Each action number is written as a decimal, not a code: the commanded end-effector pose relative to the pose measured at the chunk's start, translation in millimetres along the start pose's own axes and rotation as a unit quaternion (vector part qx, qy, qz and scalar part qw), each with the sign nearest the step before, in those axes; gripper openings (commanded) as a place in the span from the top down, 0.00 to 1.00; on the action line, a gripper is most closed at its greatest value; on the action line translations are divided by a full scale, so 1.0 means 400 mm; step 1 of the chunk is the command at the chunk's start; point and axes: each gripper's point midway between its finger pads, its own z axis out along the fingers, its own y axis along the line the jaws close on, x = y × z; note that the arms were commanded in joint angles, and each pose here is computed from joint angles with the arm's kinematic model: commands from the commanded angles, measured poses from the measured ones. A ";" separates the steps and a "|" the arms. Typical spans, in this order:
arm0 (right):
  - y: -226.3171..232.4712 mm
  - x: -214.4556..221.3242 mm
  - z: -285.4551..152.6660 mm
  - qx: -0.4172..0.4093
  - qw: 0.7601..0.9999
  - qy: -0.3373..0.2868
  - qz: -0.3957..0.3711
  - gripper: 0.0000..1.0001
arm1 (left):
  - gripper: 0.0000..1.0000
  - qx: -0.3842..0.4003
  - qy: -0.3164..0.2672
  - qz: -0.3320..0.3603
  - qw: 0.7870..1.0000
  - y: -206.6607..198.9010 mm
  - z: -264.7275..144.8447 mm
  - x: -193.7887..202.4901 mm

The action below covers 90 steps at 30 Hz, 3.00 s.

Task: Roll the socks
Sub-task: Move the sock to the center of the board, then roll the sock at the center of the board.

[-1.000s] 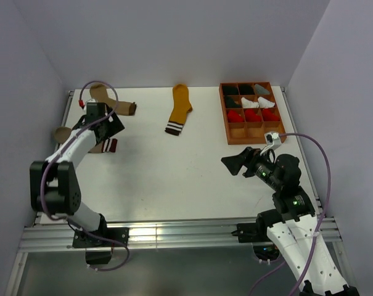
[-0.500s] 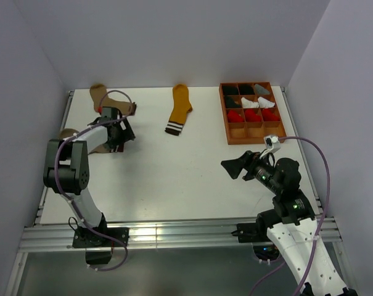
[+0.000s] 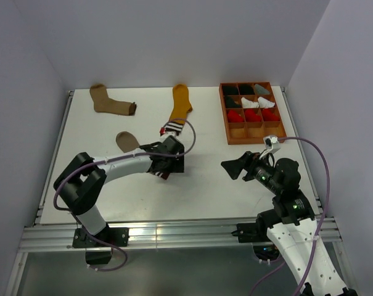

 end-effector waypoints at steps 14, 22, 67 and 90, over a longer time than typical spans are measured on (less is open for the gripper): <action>-0.025 0.029 -0.005 0.010 1.000 -0.003 -0.009 0.07 | 0.36 0.011 -0.139 0.211 0.968 -0.039 -0.130 0.019; -0.034 0.044 0.007 0.009 1.000 0.008 -0.001 0.07 | 0.37 0.082 -0.132 0.197 0.968 -0.068 -0.080 0.012; -0.065 0.011 -0.023 0.058 0.998 -0.037 -0.001 0.11 | 0.48 0.036 -0.135 0.268 0.953 -0.225 0.011 0.018; -0.067 0.021 -0.013 0.053 0.998 -0.034 0.009 0.12 | 0.60 -0.004 -0.069 0.292 0.954 -0.144 0.077 0.121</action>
